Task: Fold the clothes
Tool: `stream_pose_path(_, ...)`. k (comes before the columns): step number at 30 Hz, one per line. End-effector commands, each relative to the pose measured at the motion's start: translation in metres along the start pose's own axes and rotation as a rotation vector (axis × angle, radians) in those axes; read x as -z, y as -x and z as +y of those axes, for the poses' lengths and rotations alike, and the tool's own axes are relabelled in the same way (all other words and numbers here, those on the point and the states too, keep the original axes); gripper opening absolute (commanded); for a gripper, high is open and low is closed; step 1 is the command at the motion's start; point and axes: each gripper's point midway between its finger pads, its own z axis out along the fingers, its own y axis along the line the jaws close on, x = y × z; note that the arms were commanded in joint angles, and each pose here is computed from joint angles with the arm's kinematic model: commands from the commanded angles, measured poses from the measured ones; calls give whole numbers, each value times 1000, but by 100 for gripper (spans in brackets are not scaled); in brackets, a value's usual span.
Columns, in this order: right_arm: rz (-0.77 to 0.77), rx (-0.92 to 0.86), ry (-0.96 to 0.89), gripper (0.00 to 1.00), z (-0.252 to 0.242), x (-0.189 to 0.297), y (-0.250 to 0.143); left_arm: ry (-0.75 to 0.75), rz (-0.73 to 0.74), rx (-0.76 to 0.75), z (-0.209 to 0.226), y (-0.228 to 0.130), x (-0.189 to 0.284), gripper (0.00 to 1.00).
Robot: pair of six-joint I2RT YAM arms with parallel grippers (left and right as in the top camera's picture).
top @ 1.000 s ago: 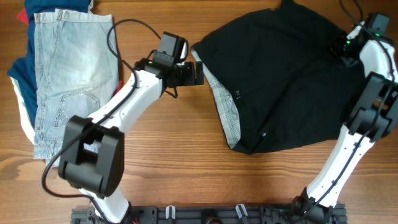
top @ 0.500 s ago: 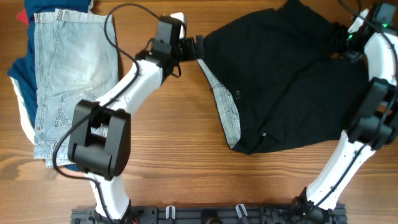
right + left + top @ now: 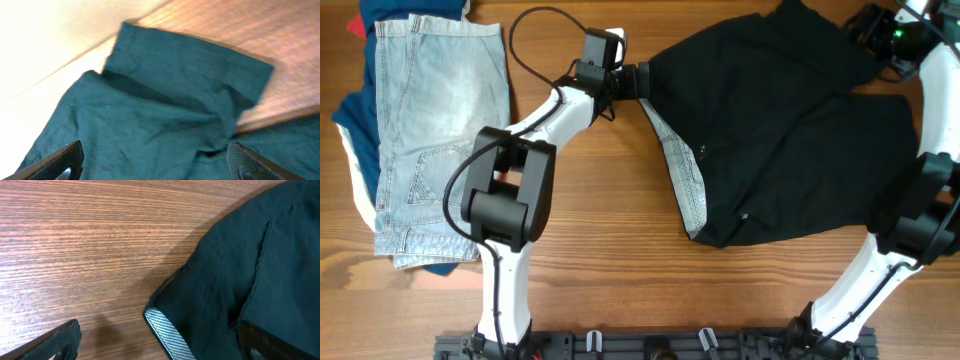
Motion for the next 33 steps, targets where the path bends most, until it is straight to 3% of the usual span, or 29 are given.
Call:
stream_pose_path(1, 3, 51, 16, 92, 21, -8, -4, -10, 19, -57, 2, -11, -17, 100)
stream_pose_path(7, 5, 73, 31, 93, 34, -11, -7, -46, 32, -56, 2, -25, -36, 100)
stream_pose_path(11, 4, 74, 32, 93, 35, -11, -7, -86, 9, -80, -11, -22, -38, 83)
stream_pose_path(13, 5, 74, 31, 93, 35, -11, -7, -96, 1, -107, -18, -22, -39, 65)
stream_pose_path(15, 8, 73, 31, 93, 35, -11, -8, -104, 4, -114, -24, -25, -39, 20)
stream_pose_path(16, 8, 73, 30, 94, 35, -11, -8, -105, 13, -117, -27, -28, -40, 6)
stream_pose_path(22, 27, 69, 26, 94, 33, -11, -12, -60, 29, -113, -19, -31, -38, 4)
stream_pose_path(28, 67, 58, 17, 93, 31, -11, -22, 236, -55, -184, 40, -2, -23, 4)
stream_pose_path(33, 77, 61, 19, 94, 34, -12, -25, 363, -81, -283, 80, 16, -13, 4)
